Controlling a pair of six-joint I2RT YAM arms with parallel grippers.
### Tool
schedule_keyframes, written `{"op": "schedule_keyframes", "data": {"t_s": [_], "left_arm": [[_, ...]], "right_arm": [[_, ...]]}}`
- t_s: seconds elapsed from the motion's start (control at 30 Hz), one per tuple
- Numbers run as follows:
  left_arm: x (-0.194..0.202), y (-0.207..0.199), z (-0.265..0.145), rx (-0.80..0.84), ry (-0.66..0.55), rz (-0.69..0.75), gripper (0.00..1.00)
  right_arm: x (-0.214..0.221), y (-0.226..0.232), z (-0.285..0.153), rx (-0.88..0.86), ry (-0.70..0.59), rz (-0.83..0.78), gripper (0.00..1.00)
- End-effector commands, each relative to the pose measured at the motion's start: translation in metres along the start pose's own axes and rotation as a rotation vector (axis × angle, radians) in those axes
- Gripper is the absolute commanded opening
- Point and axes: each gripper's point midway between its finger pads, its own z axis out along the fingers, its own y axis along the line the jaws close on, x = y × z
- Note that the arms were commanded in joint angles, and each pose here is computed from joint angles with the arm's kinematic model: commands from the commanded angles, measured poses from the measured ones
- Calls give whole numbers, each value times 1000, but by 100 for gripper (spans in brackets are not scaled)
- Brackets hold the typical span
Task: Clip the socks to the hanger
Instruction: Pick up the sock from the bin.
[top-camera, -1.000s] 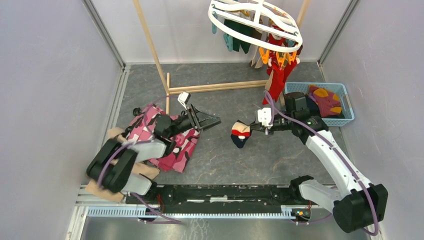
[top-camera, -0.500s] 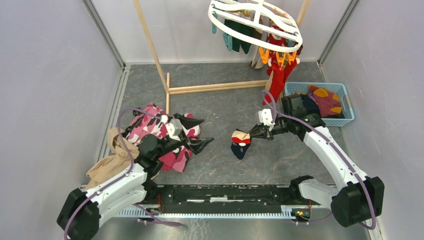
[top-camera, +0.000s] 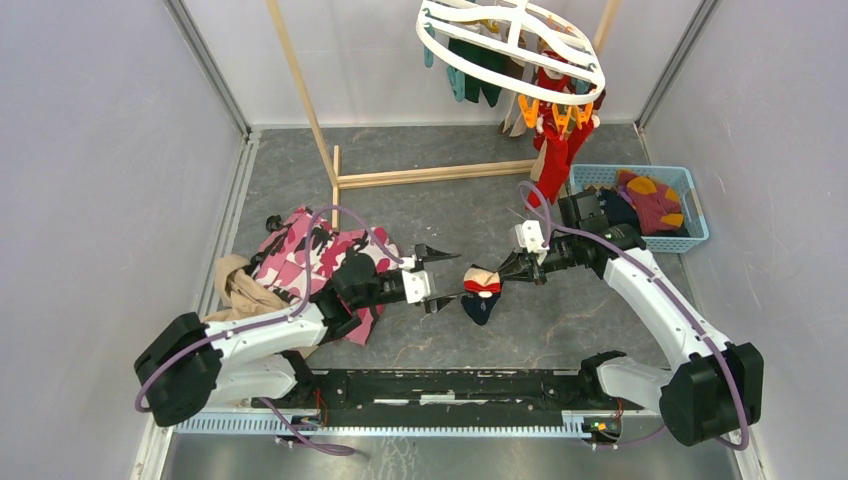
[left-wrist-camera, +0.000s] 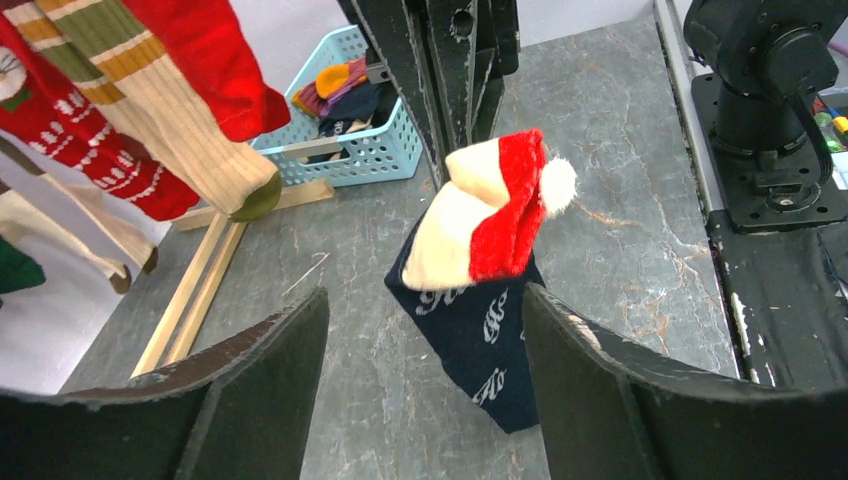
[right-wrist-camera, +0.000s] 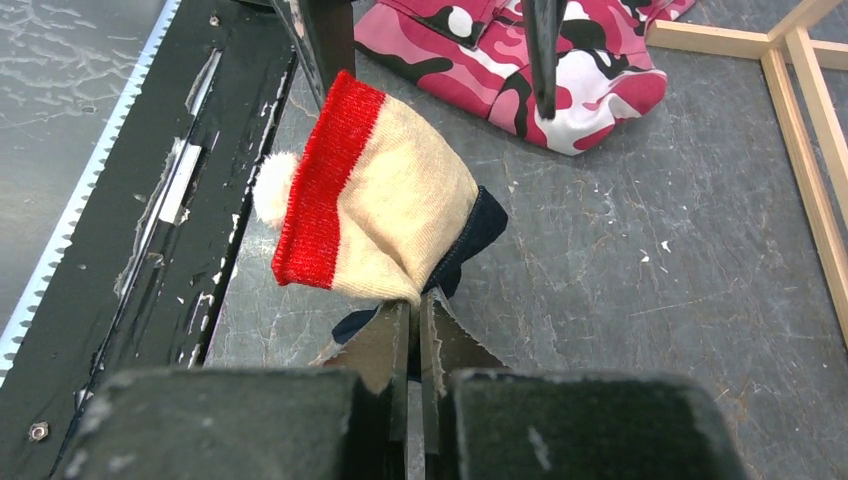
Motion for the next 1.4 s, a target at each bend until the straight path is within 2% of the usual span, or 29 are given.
{"op": "schedule_keyframes", "data": {"t_s": [0.0,0.07,0.2,0.37,0.47,0.57,0.67,0.73,0.8,0.87,1.0,1.23,1.3,1.37], "left_arm": [[-24,8,22,21,-67,77,72],[-23,2,28,54,-74,40,65],[-20,-6,32,89,-85,-9,43],[-18,-14,33,120,-91,-55,3],[-19,-16,32,126,-94,-89,2],[-17,-12,28,105,-77,-184,2],[-9,4,22,51,-37,-368,2],[-2,14,16,20,-8,-497,2],[2,21,11,13,6,-595,2],[4,23,8,17,13,-672,2],[2,20,11,47,24,-736,2],[-8,20,20,104,16,-766,2],[-9,20,21,108,15,-771,2],[-7,21,22,106,23,-777,2]], "right_arm": [[-11,-3,-1,-10,-32,-31,0],[-9,-3,0,-13,-31,-26,0],[-9,-3,0,-16,-32,-25,0],[-9,-2,0,-19,-34,-25,0],[-8,-2,0,-17,-30,-28,2],[-8,-4,-2,-8,-14,-42,21],[-9,-4,-5,1,15,-79,47],[-12,-5,-9,15,28,-112,57],[-17,-5,-10,27,25,-149,62],[-22,-5,-11,39,9,-173,63],[-30,-8,-9,61,-23,-173,63],[-33,-25,-2,139,4,-156,60],[-33,-26,-1,142,9,-157,52],[-33,-22,1,122,7,-158,36]]}}
